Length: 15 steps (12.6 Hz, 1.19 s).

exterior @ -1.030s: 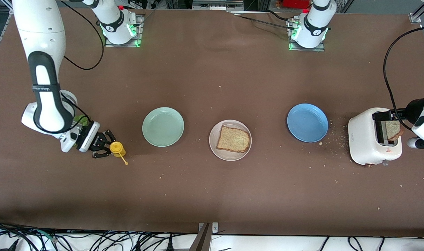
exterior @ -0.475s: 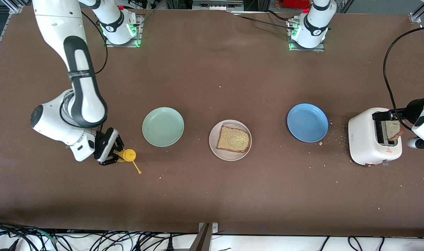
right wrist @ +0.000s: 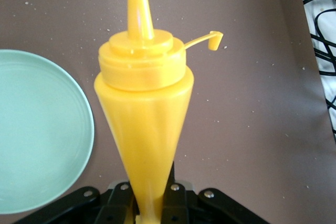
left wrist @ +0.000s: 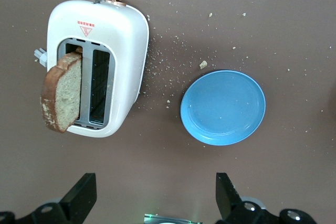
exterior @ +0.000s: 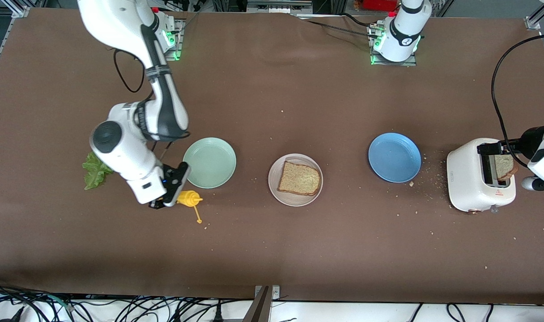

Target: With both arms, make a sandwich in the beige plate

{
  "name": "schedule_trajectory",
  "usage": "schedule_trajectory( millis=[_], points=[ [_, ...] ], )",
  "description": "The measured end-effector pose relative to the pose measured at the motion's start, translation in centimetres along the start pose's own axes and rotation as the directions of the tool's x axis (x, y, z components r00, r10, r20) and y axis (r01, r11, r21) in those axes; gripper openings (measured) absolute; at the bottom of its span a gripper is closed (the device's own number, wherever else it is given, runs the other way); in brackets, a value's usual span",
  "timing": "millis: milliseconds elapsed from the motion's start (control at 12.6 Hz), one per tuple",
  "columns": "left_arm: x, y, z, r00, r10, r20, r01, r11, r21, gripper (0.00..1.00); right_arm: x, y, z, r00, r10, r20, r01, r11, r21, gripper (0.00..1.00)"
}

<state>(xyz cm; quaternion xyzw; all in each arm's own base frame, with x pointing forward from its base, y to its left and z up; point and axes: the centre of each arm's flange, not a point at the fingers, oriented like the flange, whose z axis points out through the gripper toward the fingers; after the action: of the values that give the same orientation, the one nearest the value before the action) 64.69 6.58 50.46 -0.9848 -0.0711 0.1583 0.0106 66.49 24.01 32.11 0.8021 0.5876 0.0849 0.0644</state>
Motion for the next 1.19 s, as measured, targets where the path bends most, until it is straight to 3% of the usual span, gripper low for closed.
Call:
schedule_trajectory(
  millis=[396, 713, 950, 1188],
  points=[
    [0.0, 0.0, 0.0, 1.000, 0.000, 0.000, 0.000, 1.000, 0.000, 1.00, 6.6, -6.3, -0.5, 0.977, 0.028, 0.213, 0.002, 0.990, -0.143, 0.18],
    [0.0, 0.0, 0.0, 1.000, 0.001, 0.000, -0.001, 1.000, 0.000, 1.00, 13.4, -13.8, -0.8, 0.894, 0.046, 0.445, 0.094, 0.953, -0.288, 0.18],
    [0.0, 0.1, 0.0, 1.000, 0.002, 0.000, -0.002, 1.000, 0.000, 1.00, 17.1, -20.8, 2.4, 0.846, 0.080, 0.527, 0.148, 0.914, -0.377, 0.18],
    [0.0, 0.1, 0.0, 1.000, 0.002, 0.000, -0.002, 1.000, 0.000, 1.00, 17.7, -24.1, 4.5, 0.781, 0.141, 0.608, 0.210, 0.858, -0.469, 0.18]
  ],
)
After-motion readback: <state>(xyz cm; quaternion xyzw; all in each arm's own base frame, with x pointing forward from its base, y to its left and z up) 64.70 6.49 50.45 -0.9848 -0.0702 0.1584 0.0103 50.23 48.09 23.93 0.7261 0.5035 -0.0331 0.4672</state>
